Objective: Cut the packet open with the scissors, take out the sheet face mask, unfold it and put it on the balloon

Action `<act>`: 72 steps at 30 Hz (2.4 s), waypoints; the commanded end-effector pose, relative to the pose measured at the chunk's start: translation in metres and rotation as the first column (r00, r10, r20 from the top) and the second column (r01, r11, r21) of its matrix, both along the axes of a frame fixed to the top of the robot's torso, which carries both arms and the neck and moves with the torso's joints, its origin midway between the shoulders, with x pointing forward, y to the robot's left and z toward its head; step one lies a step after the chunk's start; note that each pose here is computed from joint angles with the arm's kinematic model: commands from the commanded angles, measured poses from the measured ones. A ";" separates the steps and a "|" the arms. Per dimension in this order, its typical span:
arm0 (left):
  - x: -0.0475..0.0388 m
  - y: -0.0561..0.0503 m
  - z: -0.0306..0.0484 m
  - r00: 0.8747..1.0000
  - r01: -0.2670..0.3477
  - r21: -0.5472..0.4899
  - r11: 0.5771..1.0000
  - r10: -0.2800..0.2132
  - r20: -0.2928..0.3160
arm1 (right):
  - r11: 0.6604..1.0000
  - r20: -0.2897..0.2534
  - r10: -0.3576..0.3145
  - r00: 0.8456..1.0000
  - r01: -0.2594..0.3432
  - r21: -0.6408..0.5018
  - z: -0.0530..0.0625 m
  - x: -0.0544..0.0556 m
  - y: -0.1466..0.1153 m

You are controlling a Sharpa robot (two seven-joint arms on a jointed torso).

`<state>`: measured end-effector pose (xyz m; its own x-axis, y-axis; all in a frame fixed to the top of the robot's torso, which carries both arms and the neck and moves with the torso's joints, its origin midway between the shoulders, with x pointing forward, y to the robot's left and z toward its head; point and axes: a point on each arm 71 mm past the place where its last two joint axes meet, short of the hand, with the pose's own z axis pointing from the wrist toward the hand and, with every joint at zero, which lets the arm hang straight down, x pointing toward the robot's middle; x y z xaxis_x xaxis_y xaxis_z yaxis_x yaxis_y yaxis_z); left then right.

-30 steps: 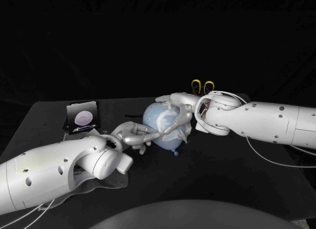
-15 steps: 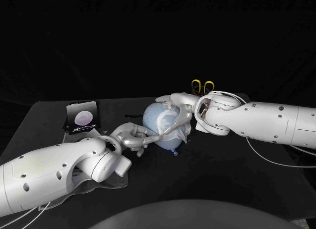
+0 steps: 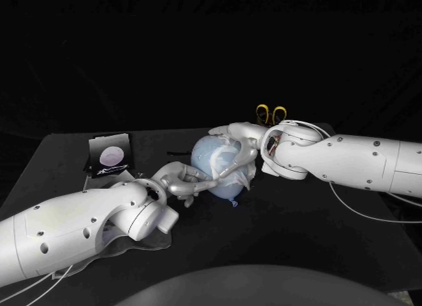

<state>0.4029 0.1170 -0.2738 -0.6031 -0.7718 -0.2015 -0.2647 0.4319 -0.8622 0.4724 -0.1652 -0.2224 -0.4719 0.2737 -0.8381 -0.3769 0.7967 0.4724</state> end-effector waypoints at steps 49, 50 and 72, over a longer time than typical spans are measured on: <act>-0.0005 0.014 0.0038 1.000 -0.031 -0.107 0.994 0.030 -0.007 | 0.999 -0.065 -0.003 0.998 0.001 -0.040 -0.011 -0.004 -0.004; -0.0013 0.013 0.0035 1.000 -0.023 -0.111 0.994 0.022 -0.015 | 0.999 -0.064 -0.003 0.998 0.001 -0.040 -0.011 -0.004 -0.004; 0.0181 0.065 -0.0036 0.987 -0.147 -0.025 0.989 0.148 0.062 | 0.999 -0.054 -0.009 0.999 0.006 -0.047 -0.013 -0.005 -0.005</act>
<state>0.4178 0.1792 -0.2807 -0.4964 -0.8509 -0.1719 -0.3212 0.3640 -0.8743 0.4719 -0.1694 -0.2244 -0.4714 0.2776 -0.8371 -0.3606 0.8055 0.4702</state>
